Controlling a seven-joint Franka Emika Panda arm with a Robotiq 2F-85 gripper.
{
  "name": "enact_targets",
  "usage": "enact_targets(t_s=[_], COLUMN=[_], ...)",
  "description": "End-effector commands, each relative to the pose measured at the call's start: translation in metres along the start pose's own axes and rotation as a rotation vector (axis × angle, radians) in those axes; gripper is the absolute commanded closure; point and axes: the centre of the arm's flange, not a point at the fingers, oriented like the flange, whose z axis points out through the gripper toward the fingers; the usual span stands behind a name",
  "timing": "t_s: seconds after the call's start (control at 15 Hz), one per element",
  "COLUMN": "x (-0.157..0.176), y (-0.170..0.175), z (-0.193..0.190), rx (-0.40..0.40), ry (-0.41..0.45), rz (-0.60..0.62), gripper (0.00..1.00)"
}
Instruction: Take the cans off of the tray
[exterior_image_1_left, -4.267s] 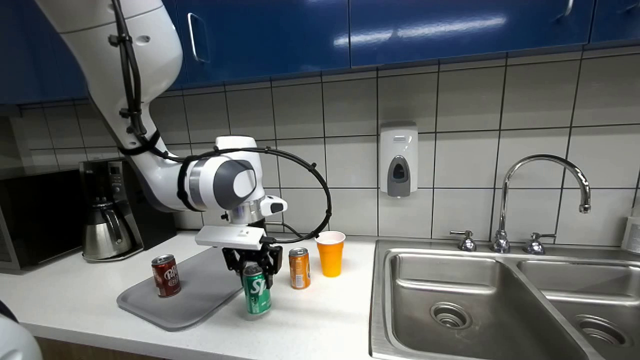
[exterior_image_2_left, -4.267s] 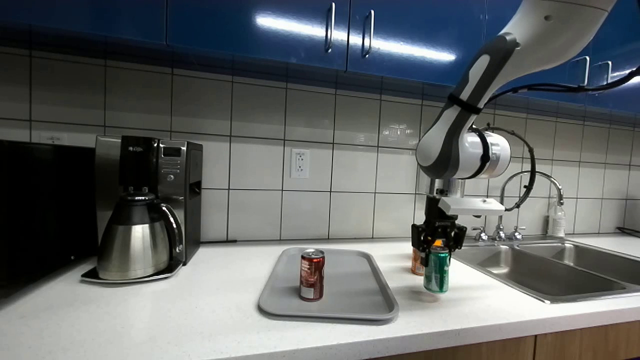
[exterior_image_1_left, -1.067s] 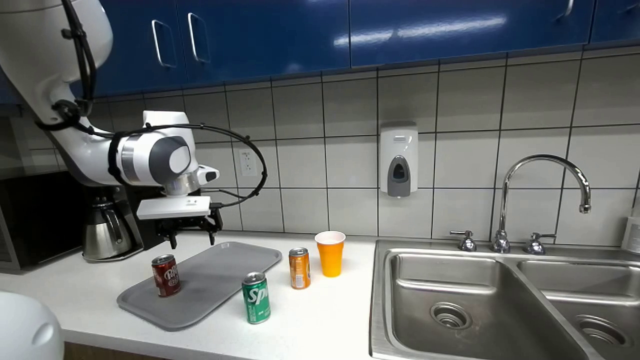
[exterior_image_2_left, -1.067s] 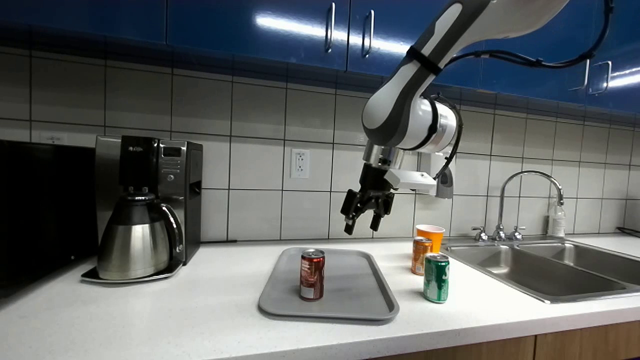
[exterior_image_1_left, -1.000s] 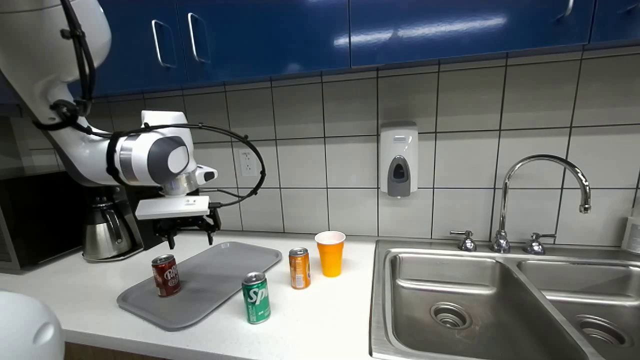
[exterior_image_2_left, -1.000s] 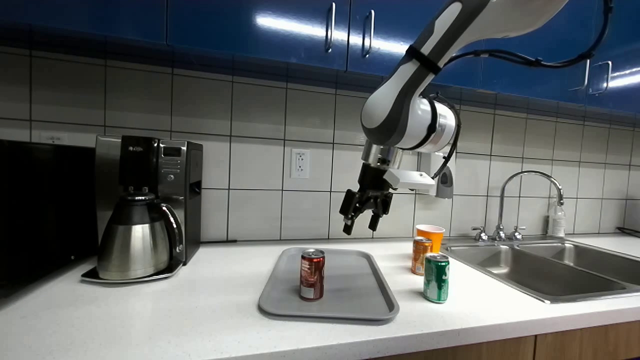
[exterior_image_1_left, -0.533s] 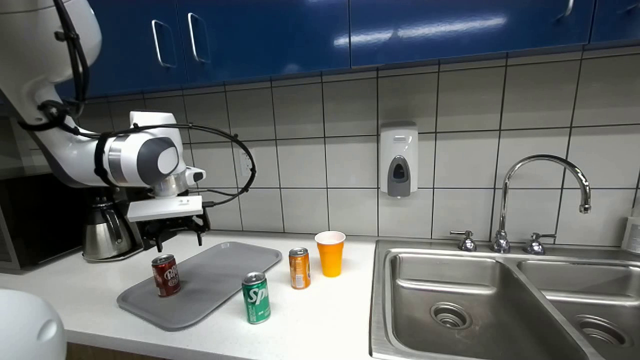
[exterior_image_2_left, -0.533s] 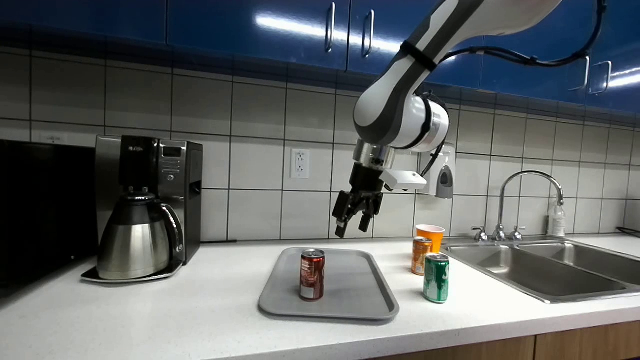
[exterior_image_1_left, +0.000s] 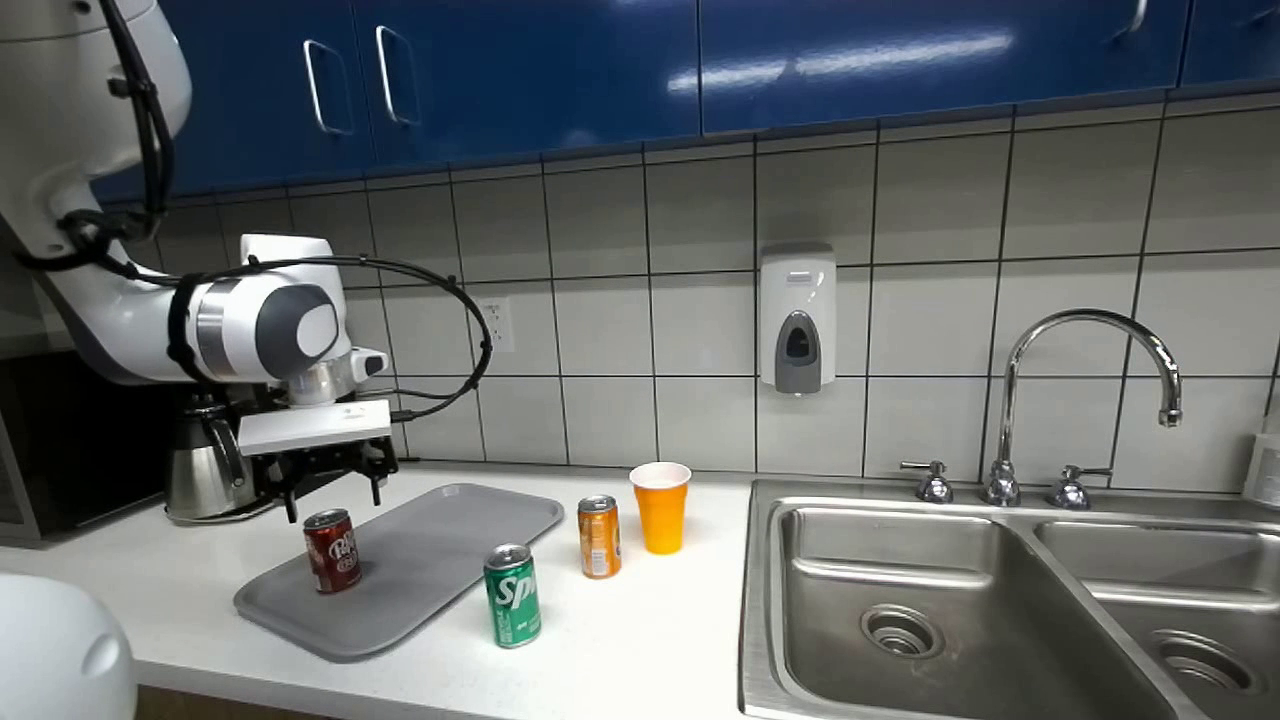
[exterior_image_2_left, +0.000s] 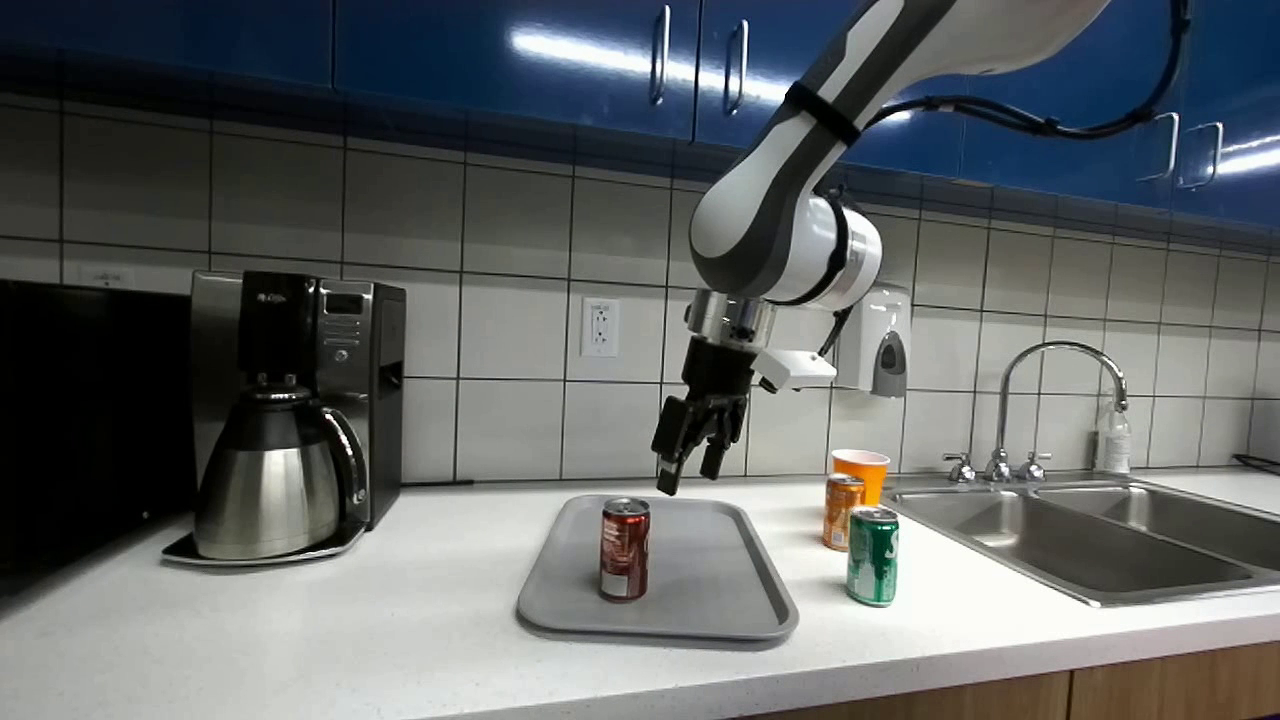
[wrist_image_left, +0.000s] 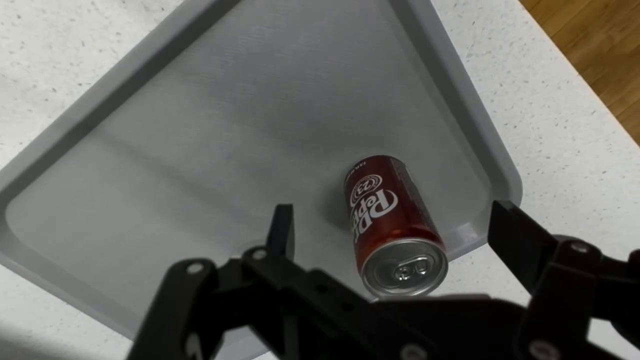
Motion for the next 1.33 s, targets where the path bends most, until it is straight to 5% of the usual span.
enact_targets(t_s=[0.0,1.27], x=[0.009,0.051], y=[-0.007,-0.028], z=[0.003,0.060], rx=[0.033,0.068], ry=[-0.026,-0.139], rz=[-0.061,-0.154], gripper=[0.00,0.00])
